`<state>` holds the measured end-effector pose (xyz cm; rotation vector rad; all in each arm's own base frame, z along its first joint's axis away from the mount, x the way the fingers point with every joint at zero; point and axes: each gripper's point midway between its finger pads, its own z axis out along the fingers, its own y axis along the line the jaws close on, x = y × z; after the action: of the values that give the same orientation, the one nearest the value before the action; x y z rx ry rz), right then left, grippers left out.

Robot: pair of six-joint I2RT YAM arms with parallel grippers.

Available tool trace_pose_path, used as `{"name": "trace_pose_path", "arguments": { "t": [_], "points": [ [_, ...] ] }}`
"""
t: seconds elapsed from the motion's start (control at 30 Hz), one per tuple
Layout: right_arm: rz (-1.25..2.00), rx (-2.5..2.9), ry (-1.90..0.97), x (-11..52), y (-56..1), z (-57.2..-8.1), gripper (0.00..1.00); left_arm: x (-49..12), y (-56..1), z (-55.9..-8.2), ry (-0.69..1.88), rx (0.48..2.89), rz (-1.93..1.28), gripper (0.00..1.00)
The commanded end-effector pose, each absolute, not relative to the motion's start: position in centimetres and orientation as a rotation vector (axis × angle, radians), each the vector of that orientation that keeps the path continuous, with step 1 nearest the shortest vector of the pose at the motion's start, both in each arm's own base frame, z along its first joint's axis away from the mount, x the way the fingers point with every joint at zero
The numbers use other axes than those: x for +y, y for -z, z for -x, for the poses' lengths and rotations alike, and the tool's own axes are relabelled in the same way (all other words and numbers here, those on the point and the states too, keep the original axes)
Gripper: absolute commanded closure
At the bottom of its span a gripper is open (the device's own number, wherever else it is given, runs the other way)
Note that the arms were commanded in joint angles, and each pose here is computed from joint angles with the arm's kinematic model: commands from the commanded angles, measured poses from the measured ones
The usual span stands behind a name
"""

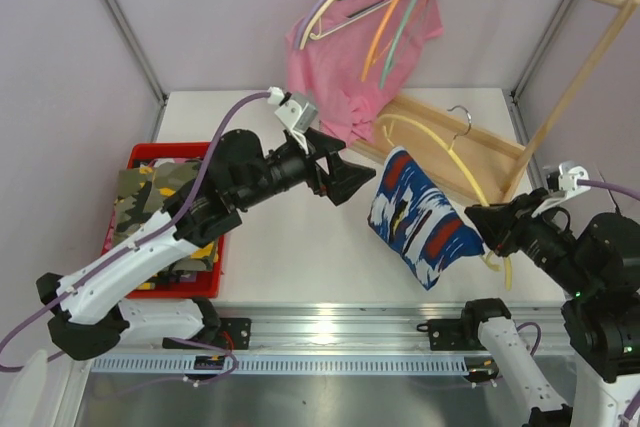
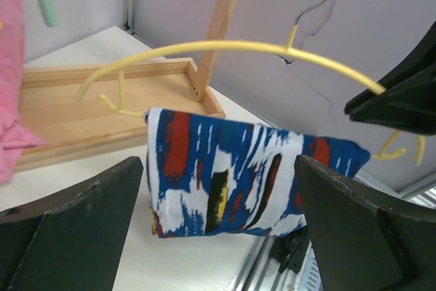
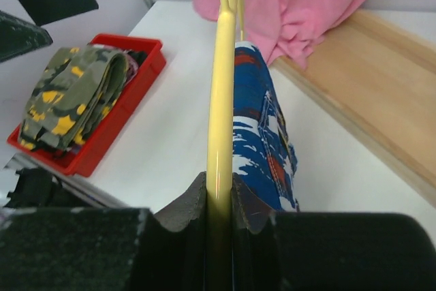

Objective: Remove the trousers from the hanger
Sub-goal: Pass the hanger from the right arm to the left

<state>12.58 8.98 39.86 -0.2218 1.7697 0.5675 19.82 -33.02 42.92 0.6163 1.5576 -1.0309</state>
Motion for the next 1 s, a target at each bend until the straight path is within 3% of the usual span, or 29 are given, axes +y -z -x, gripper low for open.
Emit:
{"name": "trace_pose_path", "arguments": {
  "t": [0.0,0.07,0.1,0.2,0.47,0.97],
  "points": [
    [0.332,1.491,-0.669,10.8,-45.3,-11.2,1.00,-32.1,-44.4,-19.5,1.059,1.544,-0.451,0.00],
    [0.348,1.496,-0.698,11.3,-44.7,-11.2,1.00,-32.0,-45.0,-18.5,1.161,1.530,-0.361,0.00],
    [0.358,1.497,-0.715,11.5,-44.6,-11.2,1.00,-32.5,-42.8,-18.3,1.183,1.569,-0.346,0.00],
    [0.388,1.508,-0.755,12.2,-43.7,-11.7,1.00,-32.5,-45.2,-16.3,1.371,1.481,-0.231,0.00],
    [0.408,1.359,-0.823,13.8,-46.2,-14.0,1.00,-33.7,-42.6,-15.8,1.548,1.537,0.132,0.00],
    [0.472,1.266,-0.925,16.1,-48.1,-16.1,1.00,-35.4,-46.7,-18.3,1.610,1.427,0.347,0.02]
  ]
}}
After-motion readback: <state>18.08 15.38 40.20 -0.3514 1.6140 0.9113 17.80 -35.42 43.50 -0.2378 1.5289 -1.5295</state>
